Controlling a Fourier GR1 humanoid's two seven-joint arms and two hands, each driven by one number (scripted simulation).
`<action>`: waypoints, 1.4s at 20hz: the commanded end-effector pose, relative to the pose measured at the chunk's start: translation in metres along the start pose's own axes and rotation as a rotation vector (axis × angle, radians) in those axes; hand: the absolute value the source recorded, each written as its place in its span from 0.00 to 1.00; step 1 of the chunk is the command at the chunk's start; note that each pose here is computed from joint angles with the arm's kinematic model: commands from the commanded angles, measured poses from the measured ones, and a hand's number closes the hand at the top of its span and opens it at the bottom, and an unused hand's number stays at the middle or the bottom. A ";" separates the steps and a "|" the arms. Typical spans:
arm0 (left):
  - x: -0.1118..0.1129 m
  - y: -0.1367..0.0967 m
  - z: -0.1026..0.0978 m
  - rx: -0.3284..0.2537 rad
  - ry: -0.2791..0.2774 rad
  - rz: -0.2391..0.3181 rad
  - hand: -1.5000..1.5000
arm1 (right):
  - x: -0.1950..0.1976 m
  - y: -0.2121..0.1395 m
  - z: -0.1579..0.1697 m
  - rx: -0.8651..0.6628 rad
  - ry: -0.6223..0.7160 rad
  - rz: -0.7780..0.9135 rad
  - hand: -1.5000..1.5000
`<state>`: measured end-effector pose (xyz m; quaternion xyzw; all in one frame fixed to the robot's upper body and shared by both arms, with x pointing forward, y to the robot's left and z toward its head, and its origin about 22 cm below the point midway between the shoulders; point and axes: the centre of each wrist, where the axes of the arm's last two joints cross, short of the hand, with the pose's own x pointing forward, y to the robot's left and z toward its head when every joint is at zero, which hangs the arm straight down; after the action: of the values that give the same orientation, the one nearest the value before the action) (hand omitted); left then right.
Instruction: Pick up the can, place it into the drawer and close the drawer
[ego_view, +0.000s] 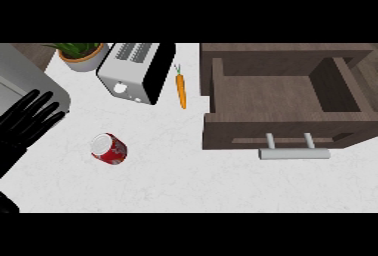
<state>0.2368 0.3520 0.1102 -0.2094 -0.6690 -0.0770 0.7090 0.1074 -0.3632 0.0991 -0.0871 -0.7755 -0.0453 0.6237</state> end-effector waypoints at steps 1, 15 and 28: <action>-0.022 0.004 -0.018 -0.005 0.034 0.004 0.00 | 0.004 -0.007 0.009 0.021 0.005 0.013 0.00; -0.091 0.000 -0.040 0.076 0.071 -0.052 0.00 | -0.014 -0.021 0.022 0.005 0.015 -0.012 0.00; -0.158 0.053 -0.007 0.165 0.088 -0.071 0.00 | 0.011 -0.001 0.024 -0.005 -0.001 -0.002 0.00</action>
<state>0.2610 0.3526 -0.0297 -0.1254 -0.6546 -0.0599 0.7431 0.0783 -0.3791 0.0971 -0.0869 -0.7748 -0.0410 0.6249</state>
